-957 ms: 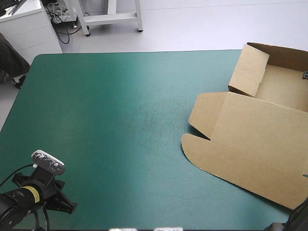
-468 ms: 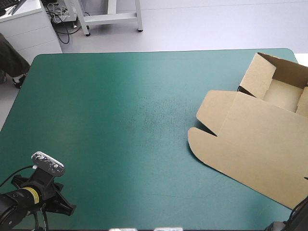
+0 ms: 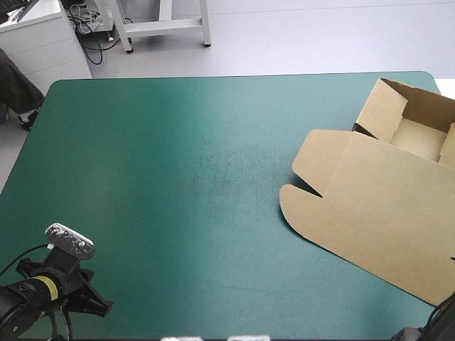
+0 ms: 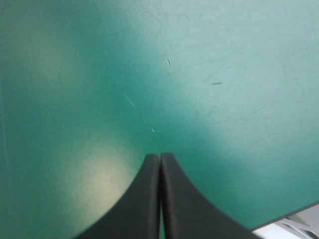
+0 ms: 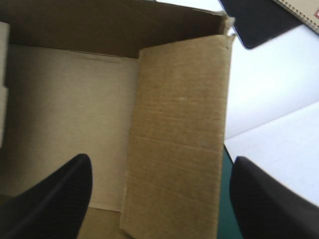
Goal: Fold the box
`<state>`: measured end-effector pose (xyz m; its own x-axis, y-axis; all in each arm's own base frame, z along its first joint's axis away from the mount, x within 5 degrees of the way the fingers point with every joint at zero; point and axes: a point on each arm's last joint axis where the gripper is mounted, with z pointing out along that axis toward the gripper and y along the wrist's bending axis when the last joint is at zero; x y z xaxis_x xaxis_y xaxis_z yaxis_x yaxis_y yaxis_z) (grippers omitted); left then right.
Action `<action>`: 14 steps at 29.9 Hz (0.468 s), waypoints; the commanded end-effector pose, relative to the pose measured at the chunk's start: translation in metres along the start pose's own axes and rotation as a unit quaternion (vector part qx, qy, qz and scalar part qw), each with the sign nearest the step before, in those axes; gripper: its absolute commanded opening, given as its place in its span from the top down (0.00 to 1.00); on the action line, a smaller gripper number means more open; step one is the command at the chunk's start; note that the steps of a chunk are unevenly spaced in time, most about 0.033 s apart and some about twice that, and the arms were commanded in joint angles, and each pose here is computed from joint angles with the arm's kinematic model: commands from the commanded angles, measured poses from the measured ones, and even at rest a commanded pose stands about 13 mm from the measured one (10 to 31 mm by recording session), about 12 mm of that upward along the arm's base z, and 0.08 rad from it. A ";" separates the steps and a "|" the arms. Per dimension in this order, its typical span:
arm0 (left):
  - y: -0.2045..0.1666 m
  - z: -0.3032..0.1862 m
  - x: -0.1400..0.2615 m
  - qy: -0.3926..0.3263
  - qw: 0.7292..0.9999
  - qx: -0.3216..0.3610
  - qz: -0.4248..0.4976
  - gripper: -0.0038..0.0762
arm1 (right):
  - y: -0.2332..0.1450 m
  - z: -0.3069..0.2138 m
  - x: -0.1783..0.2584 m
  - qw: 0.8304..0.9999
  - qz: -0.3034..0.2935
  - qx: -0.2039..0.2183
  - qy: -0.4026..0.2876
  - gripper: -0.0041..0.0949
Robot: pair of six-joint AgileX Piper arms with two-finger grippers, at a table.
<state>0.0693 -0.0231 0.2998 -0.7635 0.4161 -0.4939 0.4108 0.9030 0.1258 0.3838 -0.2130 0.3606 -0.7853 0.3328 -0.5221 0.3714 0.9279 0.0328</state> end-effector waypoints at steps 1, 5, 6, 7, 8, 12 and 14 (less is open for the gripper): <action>0.002 -0.005 -0.009 -0.039 0.999 -0.004 -0.006 0.99 | 0.014 -0.068 -0.005 0.996 -0.017 -0.041 -0.080 0.49; 0.001 -0.006 -0.011 -0.047 0.999 -0.003 -0.007 0.99 | 0.026 -0.090 -0.004 0.990 -0.008 -0.089 -0.109 0.84; 0.001 -0.006 -0.011 -0.048 0.999 -0.003 -0.007 0.99 | 0.030 -0.096 -0.004 0.988 -0.008 -0.102 -0.116 0.92; 0.001 -0.006 -0.011 -0.049 0.999 -0.003 -0.007 0.99 | 0.035 -0.100 -0.004 0.986 -0.013 -0.110 -0.121 0.99; 0.001 -0.006 -0.011 -0.050 0.999 -0.003 -0.007 0.99 | 0.040 -0.105 -0.003 0.985 -0.019 -0.115 -0.125 0.97; 0.001 -0.006 -0.012 -0.056 0.998 0.001 -0.009 0.99 | 0.071 -0.125 0.008 0.980 -0.060 -0.138 -0.131 0.98; 0.001 -0.006 -0.012 -0.056 0.998 0.001 -0.009 0.99 | 0.089 -0.130 0.020 0.977 -0.089 -0.149 -0.121 0.98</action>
<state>0.0723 -0.0250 0.3019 -0.7429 0.4050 -0.5330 0.4073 0.9053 0.1203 0.3611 -0.1356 0.4329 -0.7083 0.2277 -0.6682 0.1502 0.9735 0.1725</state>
